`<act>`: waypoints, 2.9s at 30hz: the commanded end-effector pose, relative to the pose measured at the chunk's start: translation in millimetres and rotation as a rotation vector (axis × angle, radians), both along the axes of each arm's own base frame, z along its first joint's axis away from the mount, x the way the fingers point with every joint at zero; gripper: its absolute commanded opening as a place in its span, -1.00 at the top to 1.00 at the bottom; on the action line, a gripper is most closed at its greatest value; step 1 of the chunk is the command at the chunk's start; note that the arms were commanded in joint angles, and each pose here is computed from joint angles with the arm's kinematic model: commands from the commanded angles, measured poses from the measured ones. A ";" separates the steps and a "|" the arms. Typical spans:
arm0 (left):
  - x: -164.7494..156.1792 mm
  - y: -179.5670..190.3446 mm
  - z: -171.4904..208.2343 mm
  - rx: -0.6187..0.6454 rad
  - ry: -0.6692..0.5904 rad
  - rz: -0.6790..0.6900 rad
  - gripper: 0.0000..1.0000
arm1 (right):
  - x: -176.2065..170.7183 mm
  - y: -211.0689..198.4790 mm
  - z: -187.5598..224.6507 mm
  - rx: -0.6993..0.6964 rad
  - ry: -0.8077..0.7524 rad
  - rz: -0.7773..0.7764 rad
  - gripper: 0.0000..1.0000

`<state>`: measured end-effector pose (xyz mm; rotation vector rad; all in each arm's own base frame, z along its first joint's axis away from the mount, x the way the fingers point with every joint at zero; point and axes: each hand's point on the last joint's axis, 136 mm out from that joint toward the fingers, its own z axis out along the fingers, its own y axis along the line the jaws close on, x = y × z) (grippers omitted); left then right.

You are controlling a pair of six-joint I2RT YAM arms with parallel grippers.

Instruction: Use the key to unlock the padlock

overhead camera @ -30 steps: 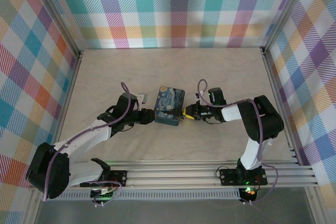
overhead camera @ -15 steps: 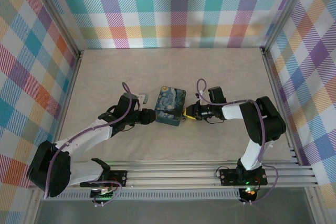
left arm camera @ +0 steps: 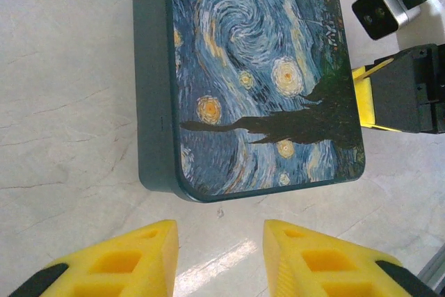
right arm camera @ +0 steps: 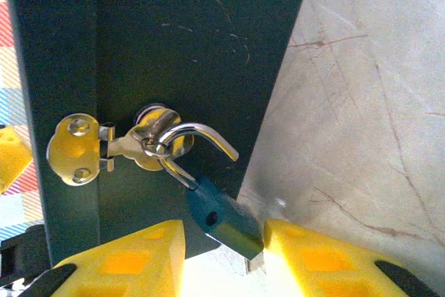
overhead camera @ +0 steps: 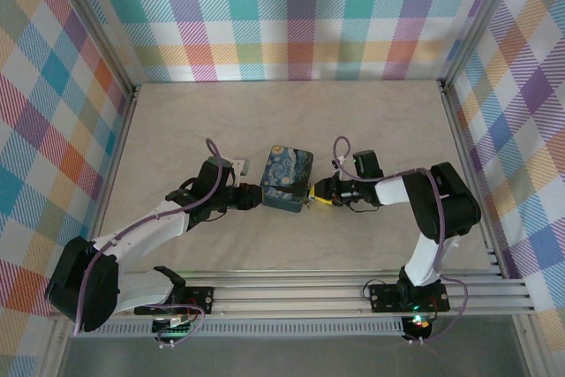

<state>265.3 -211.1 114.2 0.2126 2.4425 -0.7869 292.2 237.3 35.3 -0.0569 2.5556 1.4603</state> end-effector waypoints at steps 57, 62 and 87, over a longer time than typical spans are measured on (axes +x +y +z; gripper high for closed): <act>-5.1 -2.9 -13.2 0.011 0.039 0.004 0.27 | -26.8 9.1 22.3 -0.195 -0.249 0.180 1.00; -5.2 -1.2 -8.5 0.011 0.020 0.007 0.26 | -34.1 0.0 31.4 -0.255 -0.231 0.227 1.00; -0.2 -8.3 -4.0 -0.018 0.007 -0.004 0.25 | -34.9 -27.4 26.2 -0.289 -0.187 0.163 1.00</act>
